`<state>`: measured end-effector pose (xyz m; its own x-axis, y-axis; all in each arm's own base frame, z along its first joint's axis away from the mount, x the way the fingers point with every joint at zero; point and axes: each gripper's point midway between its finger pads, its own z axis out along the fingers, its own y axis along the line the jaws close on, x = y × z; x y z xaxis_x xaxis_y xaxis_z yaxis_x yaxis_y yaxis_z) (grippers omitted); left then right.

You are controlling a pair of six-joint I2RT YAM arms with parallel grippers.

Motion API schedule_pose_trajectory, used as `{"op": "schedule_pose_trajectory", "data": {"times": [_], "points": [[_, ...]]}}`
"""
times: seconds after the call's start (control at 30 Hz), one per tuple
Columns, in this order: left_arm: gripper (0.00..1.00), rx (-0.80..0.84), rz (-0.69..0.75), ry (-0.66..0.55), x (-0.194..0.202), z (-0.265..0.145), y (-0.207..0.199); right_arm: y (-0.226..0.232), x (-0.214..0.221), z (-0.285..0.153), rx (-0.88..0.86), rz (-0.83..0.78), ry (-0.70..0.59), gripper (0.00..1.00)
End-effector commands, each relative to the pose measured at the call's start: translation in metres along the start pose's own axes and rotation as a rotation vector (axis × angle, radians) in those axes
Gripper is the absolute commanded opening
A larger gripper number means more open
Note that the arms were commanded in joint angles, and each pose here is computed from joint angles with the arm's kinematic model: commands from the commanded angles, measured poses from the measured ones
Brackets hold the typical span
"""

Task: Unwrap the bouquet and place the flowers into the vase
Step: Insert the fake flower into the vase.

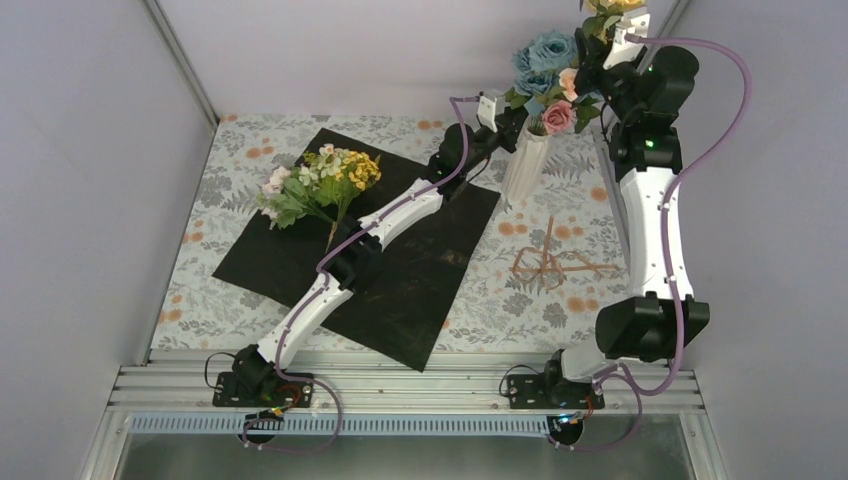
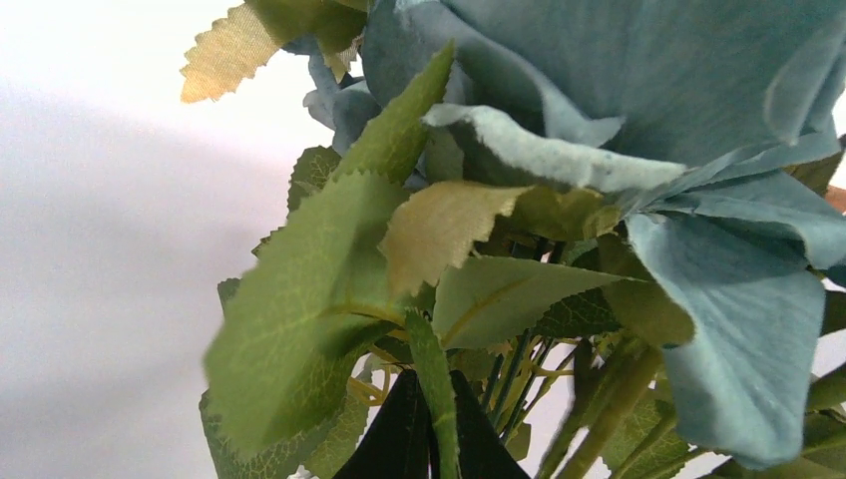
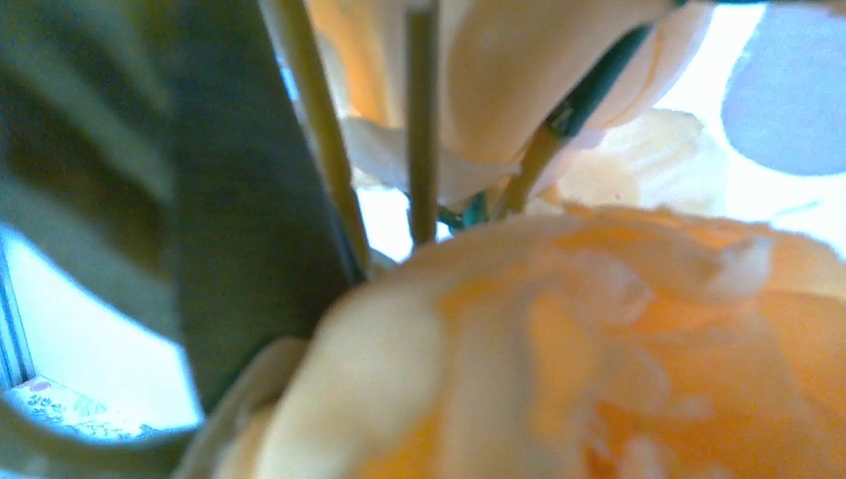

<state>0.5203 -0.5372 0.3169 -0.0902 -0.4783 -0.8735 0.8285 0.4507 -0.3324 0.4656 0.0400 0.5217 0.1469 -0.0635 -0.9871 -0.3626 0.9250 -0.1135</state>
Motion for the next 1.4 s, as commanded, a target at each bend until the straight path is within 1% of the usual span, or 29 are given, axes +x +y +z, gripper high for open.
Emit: {"op": "schedule_pose_trajectory", "data": {"times": [0.0, 0.1, 0.37, 0.43, 0.6, 0.77, 0.93, 1.2, 1.37], "points": [[0.02, 0.021, 0.025, -0.012, 0.004, 0.000, -0.003, -0.015, 0.007, -0.004, 0.063, 0.014, -0.014, 0.04], [0.02, 0.018, 0.025, -0.014, 0.003, 0.000, -0.002, -0.020, -0.013, -0.007, 0.089, -0.009, -0.069, 0.04], [0.02, 0.005, 0.037, -0.004, 0.007, -0.001, 0.002, -0.027, 0.001, -0.015, 0.149, 0.028, -0.078, 0.04], [0.02, 0.003, 0.035, -0.006, 0.005, -0.001, 0.003, -0.029, 0.011, -0.015, 0.158, 0.032, -0.060, 0.04], [0.02, 0.012, 0.037, -0.007, 0.002, 0.000, 0.001, -0.026, 0.059, -0.014, 0.156, 0.073, 0.021, 0.04], [0.02, 0.018, 0.046, 0.016, 0.004, 0.000, -0.001, -0.019, 0.088, -0.012, 0.140, 0.086, 0.095, 0.04], [0.02, 0.031, 0.050, 0.044, 0.008, 0.000, -0.004, -0.029, 0.120, -0.008, 0.203, 0.098, 0.181, 0.04], [0.02, 0.032, 0.072, 0.070, 0.011, 0.000, -0.003, -0.020, 0.136, -0.002, 0.158, 0.129, 0.176, 0.04], [0.02, 0.034, 0.066, 0.079, 0.011, 0.000, -0.001, -0.024, 0.149, 0.009, 0.154, 0.154, 0.182, 0.04]]}}
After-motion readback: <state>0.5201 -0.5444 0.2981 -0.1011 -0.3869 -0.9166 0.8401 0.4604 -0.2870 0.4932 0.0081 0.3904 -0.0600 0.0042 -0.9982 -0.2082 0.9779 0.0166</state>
